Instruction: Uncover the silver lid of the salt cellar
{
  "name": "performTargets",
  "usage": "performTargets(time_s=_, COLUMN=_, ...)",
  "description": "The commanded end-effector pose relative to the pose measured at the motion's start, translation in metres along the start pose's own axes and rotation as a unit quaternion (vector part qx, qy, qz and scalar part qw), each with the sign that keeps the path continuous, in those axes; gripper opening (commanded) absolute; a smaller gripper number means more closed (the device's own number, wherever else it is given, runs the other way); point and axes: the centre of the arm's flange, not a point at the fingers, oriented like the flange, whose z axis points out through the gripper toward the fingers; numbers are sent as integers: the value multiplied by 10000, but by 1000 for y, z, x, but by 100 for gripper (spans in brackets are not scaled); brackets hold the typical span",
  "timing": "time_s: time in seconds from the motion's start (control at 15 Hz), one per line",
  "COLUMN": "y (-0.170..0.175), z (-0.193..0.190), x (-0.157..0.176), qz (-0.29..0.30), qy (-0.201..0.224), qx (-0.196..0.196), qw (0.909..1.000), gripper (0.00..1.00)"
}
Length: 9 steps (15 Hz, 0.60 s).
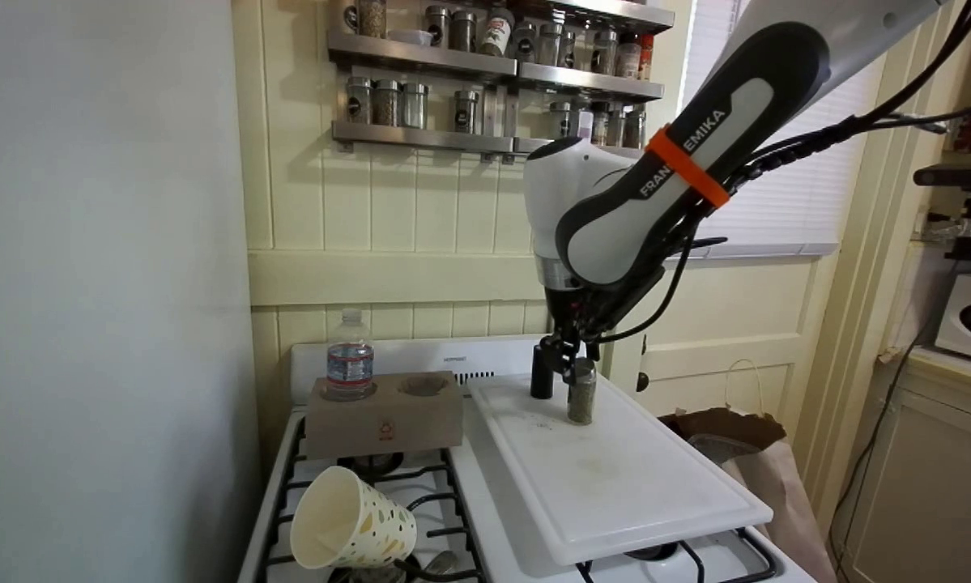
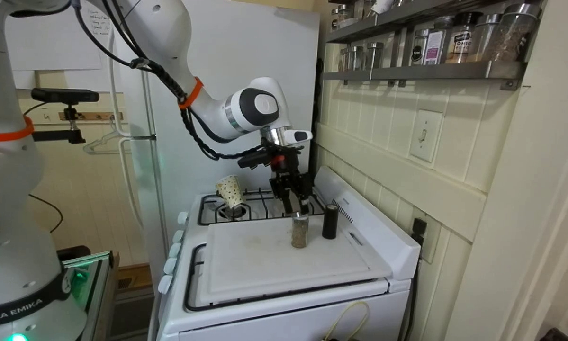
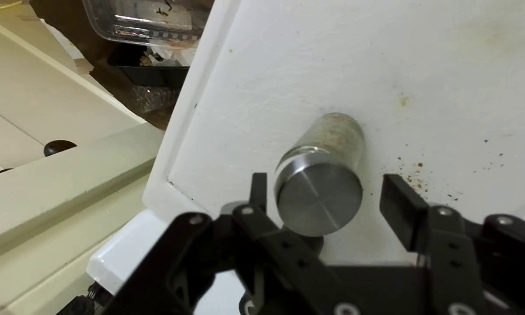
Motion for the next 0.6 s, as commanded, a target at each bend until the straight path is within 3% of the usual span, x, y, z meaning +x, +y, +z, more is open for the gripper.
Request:
performTargets(time_s=0.0, y=-5, z=5, x=4, qz=14, qy=-119, qx=-195, qw=9997, gripper=68)
performTargets(time_s=0.2, y=-5, z=7, x=4, qz=-13, qy=-120, qx=-227, qw=9997, gripper=62)
performTargets(time_s=0.47, y=-4, z=5, x=3, qz=-28, qy=-93, qx=-261, qw=9996, gripper=26)
performTargets(time_s=0.53, y=-3, z=4, x=3, qz=-21, qy=-89, qx=-269, qw=9996, gripper=24)
